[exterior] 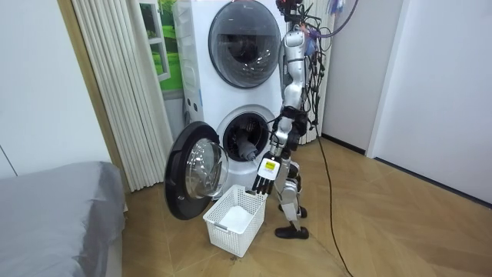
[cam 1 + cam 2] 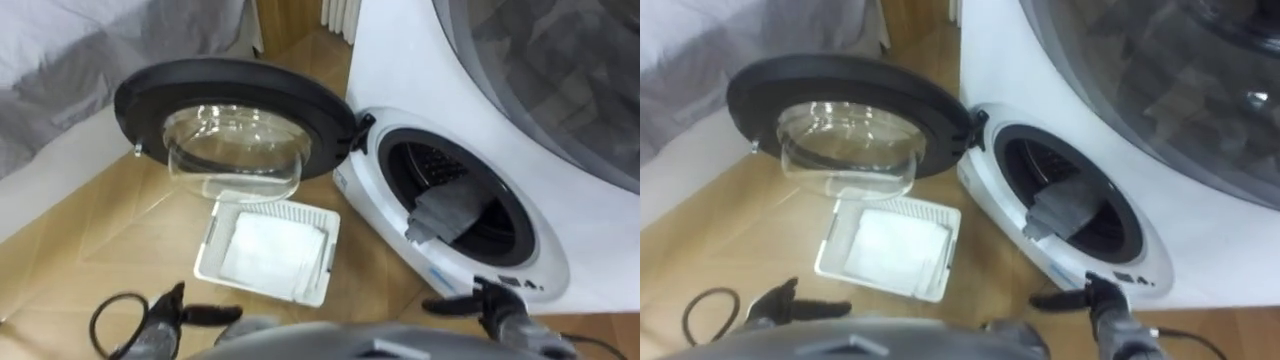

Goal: Put towel into washing machine

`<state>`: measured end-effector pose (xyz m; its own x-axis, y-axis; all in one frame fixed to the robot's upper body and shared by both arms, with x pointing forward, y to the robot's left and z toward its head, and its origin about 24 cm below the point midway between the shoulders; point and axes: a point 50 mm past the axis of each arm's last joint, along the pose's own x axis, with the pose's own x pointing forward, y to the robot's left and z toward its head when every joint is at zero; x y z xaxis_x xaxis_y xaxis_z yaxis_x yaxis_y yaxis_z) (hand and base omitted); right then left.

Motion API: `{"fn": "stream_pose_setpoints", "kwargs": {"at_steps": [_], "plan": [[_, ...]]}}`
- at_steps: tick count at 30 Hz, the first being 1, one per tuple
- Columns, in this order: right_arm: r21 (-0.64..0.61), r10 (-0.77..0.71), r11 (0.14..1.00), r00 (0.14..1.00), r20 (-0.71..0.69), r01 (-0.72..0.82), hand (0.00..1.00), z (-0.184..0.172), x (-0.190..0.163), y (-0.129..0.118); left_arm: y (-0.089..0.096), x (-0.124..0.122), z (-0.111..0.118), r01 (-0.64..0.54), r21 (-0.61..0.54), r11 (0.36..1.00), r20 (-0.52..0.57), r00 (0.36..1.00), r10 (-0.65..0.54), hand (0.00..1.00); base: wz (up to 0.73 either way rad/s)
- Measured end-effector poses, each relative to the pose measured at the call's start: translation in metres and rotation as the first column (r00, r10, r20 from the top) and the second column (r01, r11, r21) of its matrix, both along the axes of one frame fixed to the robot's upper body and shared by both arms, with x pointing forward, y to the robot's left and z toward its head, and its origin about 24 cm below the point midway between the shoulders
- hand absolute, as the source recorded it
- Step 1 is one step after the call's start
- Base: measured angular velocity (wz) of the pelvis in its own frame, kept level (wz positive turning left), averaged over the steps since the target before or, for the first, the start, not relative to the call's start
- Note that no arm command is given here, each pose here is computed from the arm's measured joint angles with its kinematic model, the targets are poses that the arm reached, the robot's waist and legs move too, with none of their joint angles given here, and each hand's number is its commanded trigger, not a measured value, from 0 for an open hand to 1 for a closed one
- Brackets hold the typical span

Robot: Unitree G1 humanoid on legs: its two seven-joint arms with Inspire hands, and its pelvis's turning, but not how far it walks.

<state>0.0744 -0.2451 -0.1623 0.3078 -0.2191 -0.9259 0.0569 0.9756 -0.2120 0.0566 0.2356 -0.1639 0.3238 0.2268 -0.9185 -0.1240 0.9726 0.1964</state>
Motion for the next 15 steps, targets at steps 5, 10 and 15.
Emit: {"fn": "stream_pose_setpoints", "kwargs": {"at_steps": [5, 10, 15], "plan": [[0.016, 0.01, 1.0, 1.0, -0.029, -0.01, 0.0, -0.002, -0.01, 0.001, -0.001, -0.005, 0.0, -0.042, -0.002, 0.999, 0.003, 0.999, 0.042, 0.0, -0.01], [0.038, -0.01, 0.999, 0.998, -0.054, 0.012, 0.0, -0.004, -0.017, 0.004, 0.0, -0.008, -0.001, -0.043, 0.01, 0.999, -0.007, 0.999, 0.043, 0.0, 0.0], [0.064, -0.026, 0.997, 0.998, -0.063, 0.03, 0.0, -0.005, -0.018, 0.005, 0.0, -0.005, 0.0, 0.027, 0.03, 0.999, -0.019, 0.999, -0.026, 0.0, 0.0]]}}
